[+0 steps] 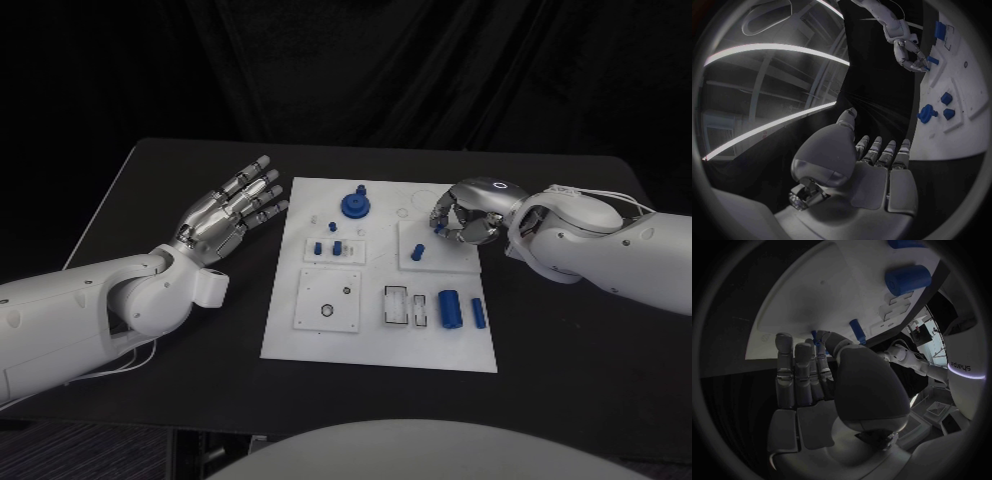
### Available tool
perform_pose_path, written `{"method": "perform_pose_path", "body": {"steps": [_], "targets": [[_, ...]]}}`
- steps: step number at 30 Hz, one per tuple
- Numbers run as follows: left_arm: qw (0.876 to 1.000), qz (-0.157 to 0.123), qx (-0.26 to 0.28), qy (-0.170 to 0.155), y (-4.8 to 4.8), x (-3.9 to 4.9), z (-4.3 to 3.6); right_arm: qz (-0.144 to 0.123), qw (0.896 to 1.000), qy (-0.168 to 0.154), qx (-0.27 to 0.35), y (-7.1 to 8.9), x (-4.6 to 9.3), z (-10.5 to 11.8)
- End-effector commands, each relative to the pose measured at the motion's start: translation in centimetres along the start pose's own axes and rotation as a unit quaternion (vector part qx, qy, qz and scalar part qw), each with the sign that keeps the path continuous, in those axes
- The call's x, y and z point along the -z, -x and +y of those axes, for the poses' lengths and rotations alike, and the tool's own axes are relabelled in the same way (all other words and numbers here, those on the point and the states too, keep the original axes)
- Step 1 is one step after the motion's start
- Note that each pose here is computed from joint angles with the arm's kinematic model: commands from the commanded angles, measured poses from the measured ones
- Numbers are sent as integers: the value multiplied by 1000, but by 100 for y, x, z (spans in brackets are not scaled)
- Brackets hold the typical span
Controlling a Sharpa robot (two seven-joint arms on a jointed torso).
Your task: Assemble the parts on the task board
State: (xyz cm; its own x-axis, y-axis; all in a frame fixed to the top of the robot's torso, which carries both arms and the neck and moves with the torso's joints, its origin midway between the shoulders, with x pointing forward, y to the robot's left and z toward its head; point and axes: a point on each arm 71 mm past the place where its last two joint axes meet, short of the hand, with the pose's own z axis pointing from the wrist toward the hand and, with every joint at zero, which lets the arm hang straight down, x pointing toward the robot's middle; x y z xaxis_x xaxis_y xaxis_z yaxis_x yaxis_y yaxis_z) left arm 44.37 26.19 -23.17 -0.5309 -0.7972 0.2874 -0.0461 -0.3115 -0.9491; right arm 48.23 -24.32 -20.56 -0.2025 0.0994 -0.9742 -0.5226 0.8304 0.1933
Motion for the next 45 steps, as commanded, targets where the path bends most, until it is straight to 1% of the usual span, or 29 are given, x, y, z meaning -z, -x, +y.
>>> {"method": "perform_pose_path", "body": {"steps": [1, 11, 15, 19, 25, 29, 32, 40, 45], "targets": [[999, 5, 5, -43, -14, 4, -54, -17, 1000, 0, 1, 63, 1, 11], [999, 5, 5, -43, -17, -6, -47, -27, 1000, 3, 4, 261, 36, 81], [999, 4, 4, -43, -15, -9, -46, -27, 1000, 11, 1, 320, 69, 182], [999, 3, 2, -41, -9, -16, -40, -26, 999, 35, -5, 347, 86, 384], [999, 4, 3, -40, -24, -28, -32, -37, 997, 71, -5, 354, 89, 711], [999, 4, 2, -40, -27, -35, -27, -37, 995, 95, -3, 333, 48, 938], [999, 3, 2, -39, -29, -38, -25, -32, 994, 108, -2, 303, -6, 1046], [999, 7, 4, -38, -58, -61, -10, -15, 988, 150, 28, 109, -173, 1334], [999, 9, 5, -36, -68, -65, -6, -12, 985, 167, 41, 11, -250, 1460]]}}
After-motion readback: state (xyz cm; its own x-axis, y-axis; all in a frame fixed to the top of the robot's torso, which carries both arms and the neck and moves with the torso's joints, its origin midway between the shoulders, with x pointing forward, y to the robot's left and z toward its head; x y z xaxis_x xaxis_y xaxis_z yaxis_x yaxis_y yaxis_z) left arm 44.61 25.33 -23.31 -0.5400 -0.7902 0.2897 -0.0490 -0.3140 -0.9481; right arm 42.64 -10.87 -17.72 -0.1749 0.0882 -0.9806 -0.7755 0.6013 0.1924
